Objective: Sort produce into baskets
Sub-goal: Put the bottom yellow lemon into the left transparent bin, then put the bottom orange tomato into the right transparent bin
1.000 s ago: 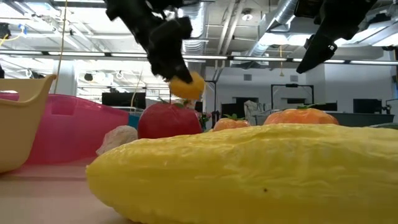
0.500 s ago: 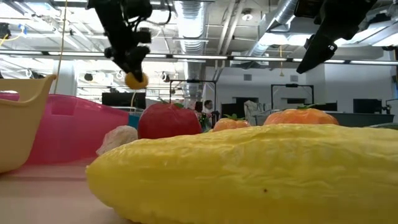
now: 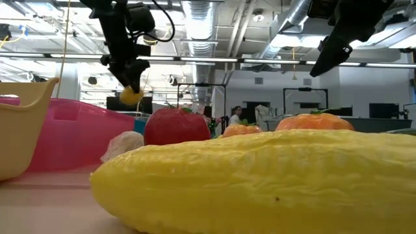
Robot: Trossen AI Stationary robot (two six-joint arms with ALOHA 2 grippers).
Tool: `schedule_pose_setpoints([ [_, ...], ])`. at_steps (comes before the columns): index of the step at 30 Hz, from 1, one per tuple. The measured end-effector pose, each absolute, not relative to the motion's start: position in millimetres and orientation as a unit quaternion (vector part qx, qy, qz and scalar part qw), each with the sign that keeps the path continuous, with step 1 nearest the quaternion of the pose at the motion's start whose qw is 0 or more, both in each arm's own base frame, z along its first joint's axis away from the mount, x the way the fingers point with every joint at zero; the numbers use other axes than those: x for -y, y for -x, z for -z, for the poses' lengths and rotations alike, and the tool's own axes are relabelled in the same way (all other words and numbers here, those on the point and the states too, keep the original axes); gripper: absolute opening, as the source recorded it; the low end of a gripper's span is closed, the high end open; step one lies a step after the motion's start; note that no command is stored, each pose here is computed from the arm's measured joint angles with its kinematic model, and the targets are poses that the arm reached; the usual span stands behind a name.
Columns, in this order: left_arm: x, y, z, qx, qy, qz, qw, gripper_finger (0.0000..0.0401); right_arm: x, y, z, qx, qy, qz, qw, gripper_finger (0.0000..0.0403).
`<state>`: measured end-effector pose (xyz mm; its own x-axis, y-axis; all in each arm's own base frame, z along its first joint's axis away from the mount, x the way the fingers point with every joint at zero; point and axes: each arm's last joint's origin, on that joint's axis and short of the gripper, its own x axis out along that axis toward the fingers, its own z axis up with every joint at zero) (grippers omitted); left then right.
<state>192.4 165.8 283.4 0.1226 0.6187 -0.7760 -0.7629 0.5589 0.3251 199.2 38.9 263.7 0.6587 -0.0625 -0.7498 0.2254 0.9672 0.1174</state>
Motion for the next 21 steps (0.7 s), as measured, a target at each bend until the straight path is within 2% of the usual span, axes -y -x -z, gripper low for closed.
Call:
schedule_pose_setpoints([
  [4,-165.8,-192.5,-283.5,-0.472,0.077,-0.464,0.745,0.0289,-38.8,-197.7,-262.5,-0.416,-0.099,0.077,0.901,0.0377],
  [11,-165.6,-192.7,-283.5,-0.471,0.078,-0.464,0.746,0.029,-36.2,-183.7,-266.3,-0.49,-0.08,0.086,0.864,0.0377],
  [21,-164.7,-194.0,-283.1,-0.47,0.09,-0.445,0.757,0.0291,-35.5,-180.8,-266.4,-0.504,-0.075,0.089,0.856,0.0377],
])
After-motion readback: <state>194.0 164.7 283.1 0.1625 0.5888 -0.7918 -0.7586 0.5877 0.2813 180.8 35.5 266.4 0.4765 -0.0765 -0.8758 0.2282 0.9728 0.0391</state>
